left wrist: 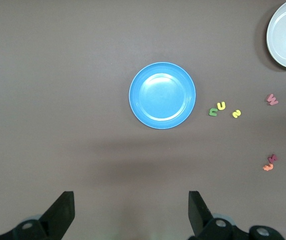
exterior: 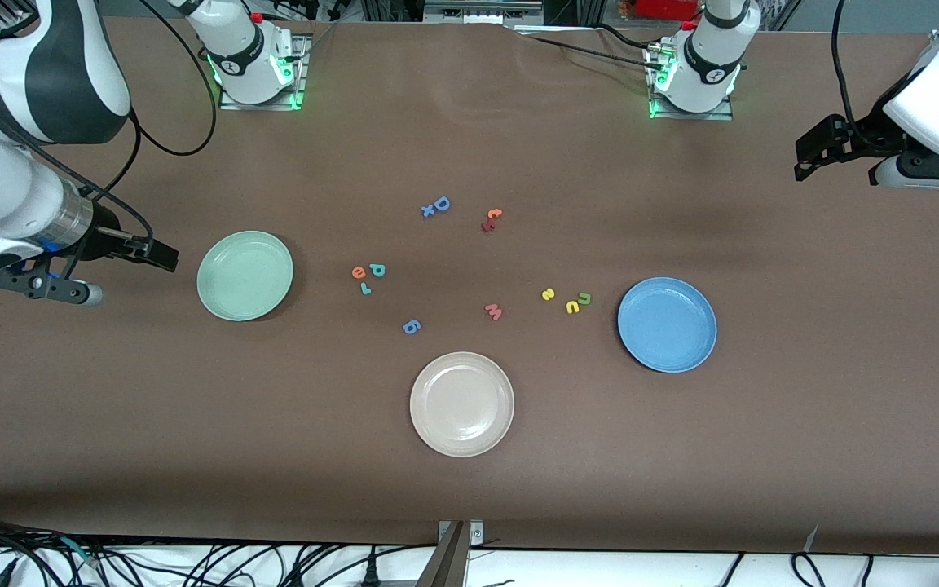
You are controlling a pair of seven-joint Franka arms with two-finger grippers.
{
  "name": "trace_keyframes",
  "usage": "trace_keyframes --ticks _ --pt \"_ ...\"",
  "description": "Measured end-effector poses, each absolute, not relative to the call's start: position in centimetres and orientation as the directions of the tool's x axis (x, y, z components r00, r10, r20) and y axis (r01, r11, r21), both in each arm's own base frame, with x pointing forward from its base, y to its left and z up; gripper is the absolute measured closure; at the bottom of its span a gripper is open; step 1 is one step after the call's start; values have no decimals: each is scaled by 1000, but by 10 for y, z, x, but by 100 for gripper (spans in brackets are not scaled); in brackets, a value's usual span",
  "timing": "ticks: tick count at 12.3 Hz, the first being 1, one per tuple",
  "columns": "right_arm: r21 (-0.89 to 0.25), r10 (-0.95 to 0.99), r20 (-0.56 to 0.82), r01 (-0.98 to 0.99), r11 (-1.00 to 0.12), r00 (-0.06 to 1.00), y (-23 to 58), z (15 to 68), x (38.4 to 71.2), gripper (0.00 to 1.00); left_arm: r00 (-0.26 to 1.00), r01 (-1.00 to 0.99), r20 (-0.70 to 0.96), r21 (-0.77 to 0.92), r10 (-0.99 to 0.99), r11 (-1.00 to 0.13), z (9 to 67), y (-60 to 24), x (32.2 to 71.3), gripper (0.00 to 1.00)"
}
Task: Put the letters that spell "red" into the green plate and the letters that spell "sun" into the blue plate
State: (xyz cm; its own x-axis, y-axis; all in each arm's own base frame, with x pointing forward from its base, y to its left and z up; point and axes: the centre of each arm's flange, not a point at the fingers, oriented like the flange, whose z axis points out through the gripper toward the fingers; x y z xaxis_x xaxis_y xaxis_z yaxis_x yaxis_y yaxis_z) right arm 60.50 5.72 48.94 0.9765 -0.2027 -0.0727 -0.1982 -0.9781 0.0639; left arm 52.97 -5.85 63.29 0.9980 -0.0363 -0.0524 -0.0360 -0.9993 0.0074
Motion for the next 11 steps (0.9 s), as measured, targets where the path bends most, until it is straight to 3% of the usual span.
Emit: trace_keyframes --ticks 11 --pt "66 -204 -81 -199 -978 976 57 491 604 0 998 -37 -50 8 -37 -999 634 -59 530 0"
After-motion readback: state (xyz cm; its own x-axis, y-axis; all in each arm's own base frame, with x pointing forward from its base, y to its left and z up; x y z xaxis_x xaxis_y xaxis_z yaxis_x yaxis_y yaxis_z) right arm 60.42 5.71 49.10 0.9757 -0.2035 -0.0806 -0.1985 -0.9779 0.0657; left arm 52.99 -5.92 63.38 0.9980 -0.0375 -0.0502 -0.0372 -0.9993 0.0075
